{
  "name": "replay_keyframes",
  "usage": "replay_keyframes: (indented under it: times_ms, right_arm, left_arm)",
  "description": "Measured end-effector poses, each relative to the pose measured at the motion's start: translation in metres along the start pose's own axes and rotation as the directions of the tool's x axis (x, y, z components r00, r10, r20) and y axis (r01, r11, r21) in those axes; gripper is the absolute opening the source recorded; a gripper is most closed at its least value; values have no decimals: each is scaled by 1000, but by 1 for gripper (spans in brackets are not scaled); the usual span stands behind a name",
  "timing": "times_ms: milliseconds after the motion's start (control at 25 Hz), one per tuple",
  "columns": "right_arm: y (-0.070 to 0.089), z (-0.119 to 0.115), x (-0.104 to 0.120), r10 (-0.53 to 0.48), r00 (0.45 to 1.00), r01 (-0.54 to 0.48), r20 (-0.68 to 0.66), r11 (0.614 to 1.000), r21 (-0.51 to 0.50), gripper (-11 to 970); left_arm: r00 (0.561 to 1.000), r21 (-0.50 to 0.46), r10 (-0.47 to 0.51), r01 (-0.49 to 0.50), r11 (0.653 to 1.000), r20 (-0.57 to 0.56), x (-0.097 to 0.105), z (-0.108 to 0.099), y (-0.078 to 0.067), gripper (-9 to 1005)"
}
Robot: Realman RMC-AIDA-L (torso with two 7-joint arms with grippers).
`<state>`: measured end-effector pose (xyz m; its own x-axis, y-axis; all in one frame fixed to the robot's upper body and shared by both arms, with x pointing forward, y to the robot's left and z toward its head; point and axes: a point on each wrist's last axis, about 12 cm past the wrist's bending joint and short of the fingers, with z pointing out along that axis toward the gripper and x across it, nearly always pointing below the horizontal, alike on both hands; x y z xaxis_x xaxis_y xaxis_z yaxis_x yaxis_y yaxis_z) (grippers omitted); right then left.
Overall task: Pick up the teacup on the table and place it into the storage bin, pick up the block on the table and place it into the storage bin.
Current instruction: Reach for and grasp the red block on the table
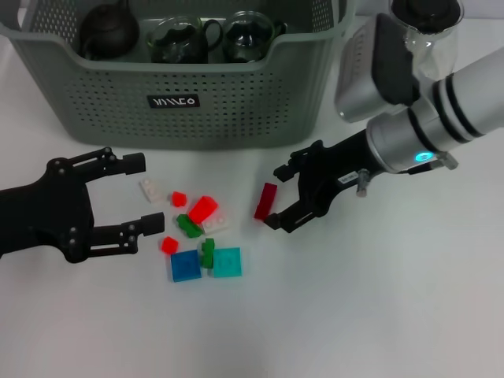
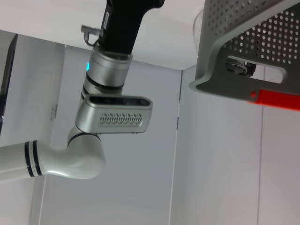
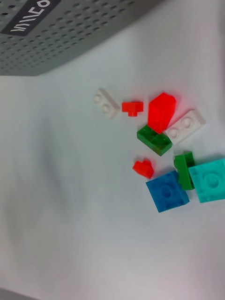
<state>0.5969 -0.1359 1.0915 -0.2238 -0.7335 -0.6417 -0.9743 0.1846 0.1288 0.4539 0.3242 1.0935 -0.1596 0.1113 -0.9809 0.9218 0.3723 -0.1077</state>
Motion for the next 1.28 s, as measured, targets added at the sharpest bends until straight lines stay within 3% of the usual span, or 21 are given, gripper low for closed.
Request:
replay_keyframes:
  times_ms: [440, 1280]
  right_arm:
    - [2, 19, -6, -57, 998, 59, -30, 997, 56, 924]
    - [4, 28, -6, -70, 996, 75, -53, 994, 84, 924]
  left_arm:
    - [1000, -8, 0, 0, 1000, 4, 0, 4, 3, 847]
    - [1000, -16, 1, 0, 1000, 4, -1, 7, 8, 846]
